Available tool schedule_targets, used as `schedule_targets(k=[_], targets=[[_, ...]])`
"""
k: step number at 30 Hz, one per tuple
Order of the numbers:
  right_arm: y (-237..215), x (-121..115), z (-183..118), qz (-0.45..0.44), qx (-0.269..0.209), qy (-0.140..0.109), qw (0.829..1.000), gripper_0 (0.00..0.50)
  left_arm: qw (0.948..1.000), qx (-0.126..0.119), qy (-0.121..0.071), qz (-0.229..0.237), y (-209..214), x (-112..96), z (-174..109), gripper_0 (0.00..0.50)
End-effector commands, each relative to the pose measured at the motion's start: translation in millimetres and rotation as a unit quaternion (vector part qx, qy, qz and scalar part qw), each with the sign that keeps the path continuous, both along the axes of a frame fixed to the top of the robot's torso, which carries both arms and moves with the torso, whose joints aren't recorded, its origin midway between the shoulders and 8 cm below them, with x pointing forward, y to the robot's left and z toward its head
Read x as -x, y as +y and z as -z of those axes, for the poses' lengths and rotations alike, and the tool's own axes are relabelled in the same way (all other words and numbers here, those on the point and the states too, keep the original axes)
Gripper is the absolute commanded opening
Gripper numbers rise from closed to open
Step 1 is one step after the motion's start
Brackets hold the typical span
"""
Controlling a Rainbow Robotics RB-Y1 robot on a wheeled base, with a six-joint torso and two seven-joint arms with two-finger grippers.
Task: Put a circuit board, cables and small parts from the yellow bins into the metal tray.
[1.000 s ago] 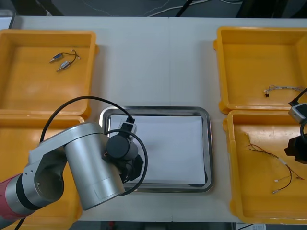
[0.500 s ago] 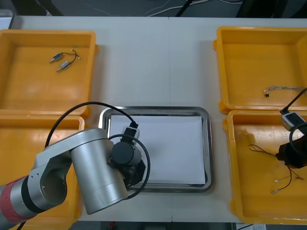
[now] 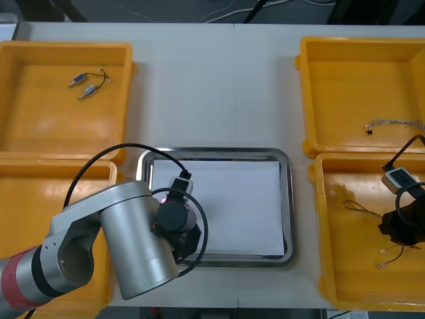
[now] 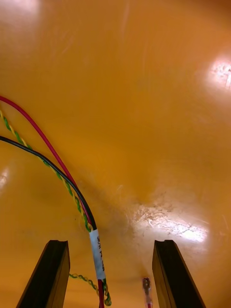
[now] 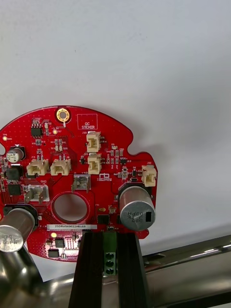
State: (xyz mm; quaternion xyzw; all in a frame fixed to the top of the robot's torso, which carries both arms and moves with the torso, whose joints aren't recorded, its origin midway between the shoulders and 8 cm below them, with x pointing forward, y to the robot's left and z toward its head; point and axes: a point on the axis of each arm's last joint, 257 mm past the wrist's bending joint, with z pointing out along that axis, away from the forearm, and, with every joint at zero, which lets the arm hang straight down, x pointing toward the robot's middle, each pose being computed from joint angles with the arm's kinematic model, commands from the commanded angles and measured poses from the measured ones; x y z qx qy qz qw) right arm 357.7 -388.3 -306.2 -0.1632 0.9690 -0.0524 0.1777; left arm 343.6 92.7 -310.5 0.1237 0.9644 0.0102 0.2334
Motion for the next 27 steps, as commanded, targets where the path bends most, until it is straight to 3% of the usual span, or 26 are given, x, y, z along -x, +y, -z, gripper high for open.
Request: schedule_targets(k=[1, 12, 13, 14, 17, 19, 21, 23, 24, 25, 26, 27], targets=[[6.7, 6.0, 11.1, -0.026, 0.009, 0.004, 1.000, 0.500, 0.9995, -0.001, 0.002, 0.033, -12.3, 7.2, 7.1, 0.000], [5.4, 3.0, 16.7, -0.021, 0.011, 0.000, 1.000, 0.500, 0.9995, 0.000, 0.000, 0.032, -13.1, 6.6, 6.9, 0.013], [5.9, 1.8, 17.7, -0.020, 0.009, -0.002, 1.000, 0.500, 0.9995, 0.001, 0.000, 0.033, -13.9, 6.6, 6.4, 0.131], [5.7, 1.5, 18.6, -0.019, 0.008, -0.003, 1.000, 0.500, 0.9994, 0.004, -0.002, 0.034, -15.7, 6.0, 5.9, 0.299], [5.5, 1.1, 18.2, -0.018, 0.008, -0.003, 1.000, 0.500, 0.9993, 0.011, -0.003, 0.035, -18.7, 5.3, 5.3, 0.482], [5.5, 1.1, 18.2, -0.018, 0.008, -0.003, 1.000, 0.500, 0.9993, 0.013, -0.004, 0.034, -19.7, 4.9, 4.7, 0.500], [5.9, 1.2, 18.2, -0.016, 0.007, -0.003, 1.000, 0.449, 0.9994, 0.013, -0.005, 0.033, -19.5, 4.6, 4.6, 0.500], [5.6, 0.0, 17.7, -0.014, 0.006, -0.005, 1.000, 0.291, 0.9994, 0.016, -0.007, 0.031, -20.1, 3.5, 2.3, 0.500], [5.7, -0.3, 17.6, -0.013, 0.006, -0.006, 1.000, 0.240, 0.9993, 0.016, -0.007, 0.033, -20.5, 3.7, 1.9, 0.500], [5.6, -0.4, 17.8, -0.011, 0.005, -0.007, 1.000, 0.147, 0.9993, 0.018, -0.009, 0.032, -20.9, 3.0, 0.4, 0.500], [5.8, -1.4, 17.2, -0.010, 0.004, -0.008, 1.000, 0.083, 0.9993, 0.020, -0.009, 0.032, -21.5, 2.9, -1.2, 0.500], [6.2, -1.4, 17.2, -0.008, 0.003, -0.008, 1.000, 0.061, 0.9993, 0.020, -0.010, 0.031, -21.3, 2.7, -1.9, 0.500]])
